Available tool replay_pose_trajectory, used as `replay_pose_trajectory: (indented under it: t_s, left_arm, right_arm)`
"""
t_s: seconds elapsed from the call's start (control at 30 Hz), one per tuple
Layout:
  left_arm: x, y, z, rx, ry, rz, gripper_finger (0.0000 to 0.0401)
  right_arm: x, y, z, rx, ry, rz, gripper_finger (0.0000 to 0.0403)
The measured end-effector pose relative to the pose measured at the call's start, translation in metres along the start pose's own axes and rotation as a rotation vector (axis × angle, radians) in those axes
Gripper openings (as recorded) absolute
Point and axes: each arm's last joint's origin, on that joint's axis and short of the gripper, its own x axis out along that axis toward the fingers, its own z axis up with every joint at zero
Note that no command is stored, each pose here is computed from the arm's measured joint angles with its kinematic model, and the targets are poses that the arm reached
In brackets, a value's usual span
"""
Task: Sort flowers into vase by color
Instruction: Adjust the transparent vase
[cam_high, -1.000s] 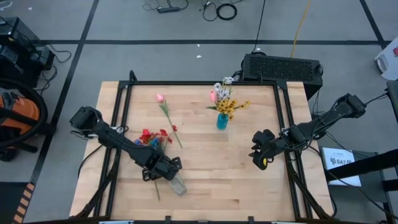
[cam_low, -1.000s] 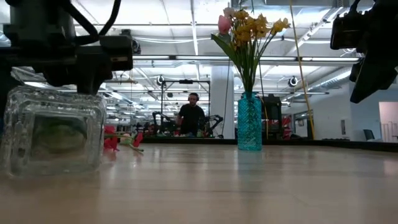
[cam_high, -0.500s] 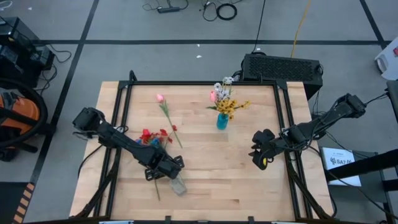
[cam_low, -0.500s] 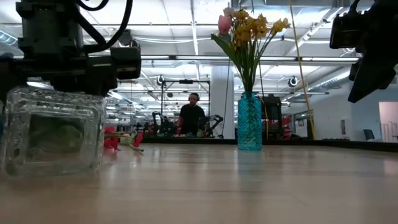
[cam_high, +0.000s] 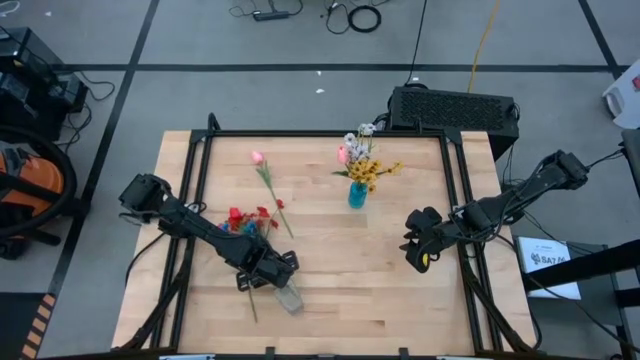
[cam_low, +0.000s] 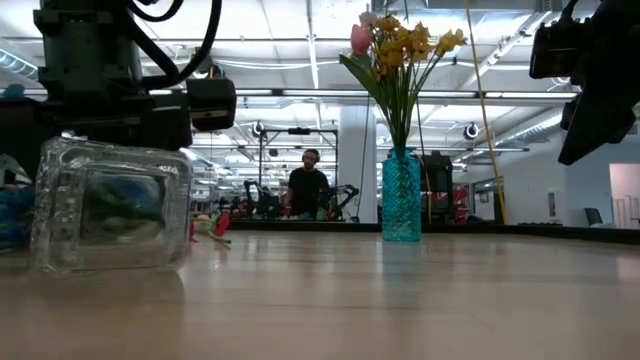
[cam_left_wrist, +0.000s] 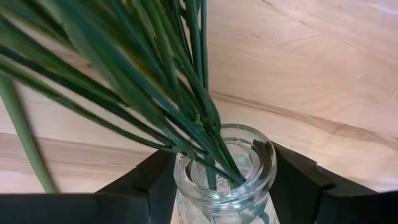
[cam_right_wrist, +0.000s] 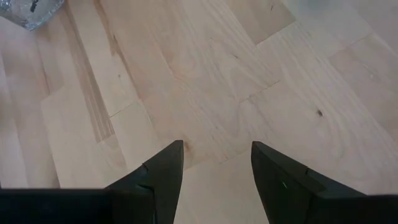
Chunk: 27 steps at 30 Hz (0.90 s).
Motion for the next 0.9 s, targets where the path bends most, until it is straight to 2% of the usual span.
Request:
replay_pose_trajectory:
  t_s: [0.27,0.37,0.57,0.9]
  left_arm:
    - [0.0,0.0,0.0,0.04,-0.039,-0.035,0.0204]
    - [-0.003,-0.002,-0.004,0.094,-0.049,-0.049,0.0204]
    - [-0.026,-0.014,-0.014,0.147,-0.137,-0.063,0.0204]
    - [-0.048,-0.021,-0.021,0.177,-0.171,-0.023,0.0204]
  right_arm:
    - [0.0,0.0,0.0,0.0,0.0,0.0,0.018]
    - [0.0,0.0,0.0,0.0,0.0,0.0,0.018]
    - [0.0,0.0,0.0,0.0,-0.01,-0.007,0.018]
    - [0.0,0.002,0.002,0.009,-0.035,0.009,0.018]
